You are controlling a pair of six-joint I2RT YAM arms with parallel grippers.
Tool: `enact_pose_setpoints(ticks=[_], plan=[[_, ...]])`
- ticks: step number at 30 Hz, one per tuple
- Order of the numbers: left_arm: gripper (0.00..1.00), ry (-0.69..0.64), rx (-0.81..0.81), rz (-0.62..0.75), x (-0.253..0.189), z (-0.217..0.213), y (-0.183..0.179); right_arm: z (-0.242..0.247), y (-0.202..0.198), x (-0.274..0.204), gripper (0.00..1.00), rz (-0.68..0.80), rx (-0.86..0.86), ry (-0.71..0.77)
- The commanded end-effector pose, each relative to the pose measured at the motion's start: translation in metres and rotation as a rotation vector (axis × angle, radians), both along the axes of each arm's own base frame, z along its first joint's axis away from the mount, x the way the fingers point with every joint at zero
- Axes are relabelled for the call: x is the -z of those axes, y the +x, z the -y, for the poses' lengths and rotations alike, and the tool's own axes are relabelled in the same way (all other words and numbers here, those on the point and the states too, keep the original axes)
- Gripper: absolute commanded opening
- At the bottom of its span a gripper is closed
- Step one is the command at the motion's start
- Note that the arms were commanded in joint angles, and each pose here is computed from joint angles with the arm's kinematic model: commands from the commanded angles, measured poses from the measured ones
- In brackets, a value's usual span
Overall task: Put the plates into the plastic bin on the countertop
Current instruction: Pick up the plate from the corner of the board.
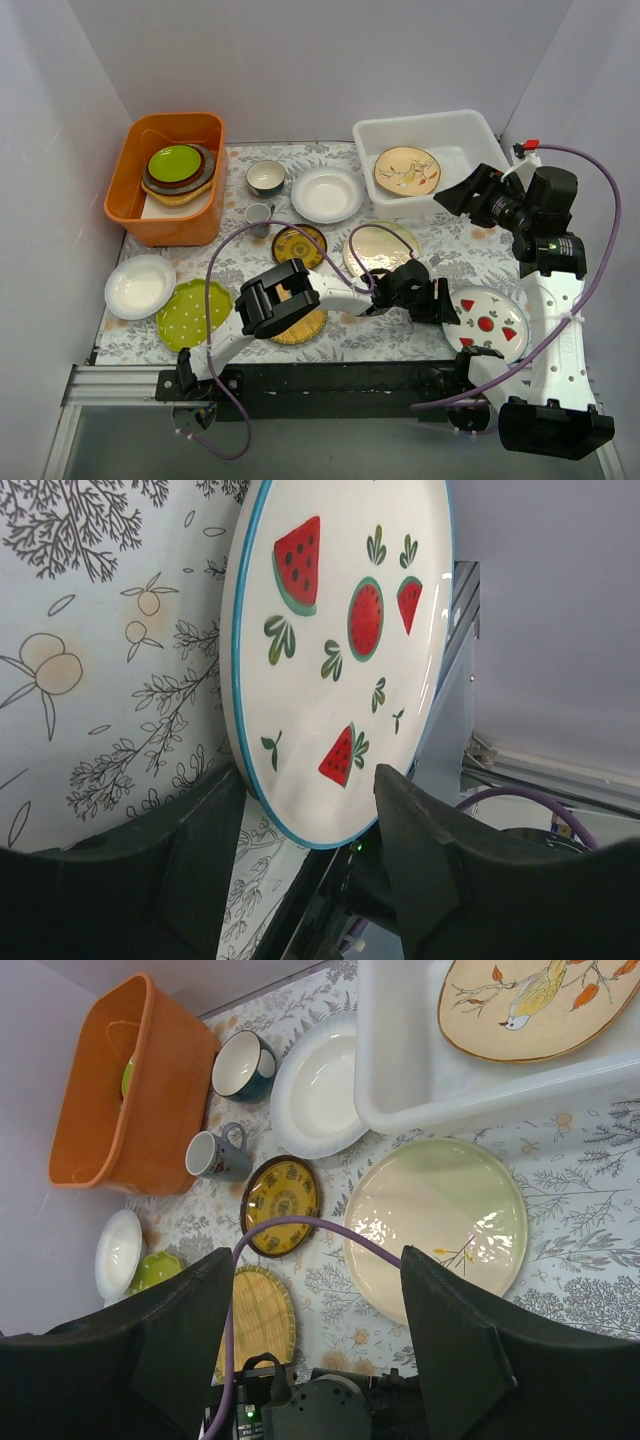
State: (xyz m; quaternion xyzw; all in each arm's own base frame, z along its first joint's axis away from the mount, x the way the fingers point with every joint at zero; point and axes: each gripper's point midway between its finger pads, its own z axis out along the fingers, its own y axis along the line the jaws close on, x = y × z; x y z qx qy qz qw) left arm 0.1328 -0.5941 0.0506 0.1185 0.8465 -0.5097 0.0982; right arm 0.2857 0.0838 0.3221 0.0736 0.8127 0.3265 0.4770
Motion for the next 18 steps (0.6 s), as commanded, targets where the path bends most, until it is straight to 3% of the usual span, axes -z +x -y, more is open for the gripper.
enact_pose_setpoints(ticks=[1, 3, 7, 13, 18], plan=[[0.52, 0.122, -0.009, -0.017, 0.044, -0.009, -0.005, 0.003, 0.0, -0.009, 0.75, 0.038, 0.001, -0.025], [0.49, 0.126, -0.011, -0.022, 0.048, -0.008, -0.005, 0.003, 0.0, -0.005, 0.75, 0.029, -0.002, -0.027], [0.23, 0.135, -0.003, -0.027, 0.056, -0.006, -0.006, 0.002, 0.0, 0.0, 0.75, 0.024, -0.003, -0.025], [0.15, 0.154, -0.011, -0.04, 0.065, -0.01, -0.007, 0.003, -0.001, 0.003, 0.75, 0.019, 0.0, -0.033], [0.0, 0.156, -0.019, -0.037, 0.064, -0.013, -0.007, 0.004, -0.001, 0.007, 0.75, 0.012, -0.001, -0.034]])
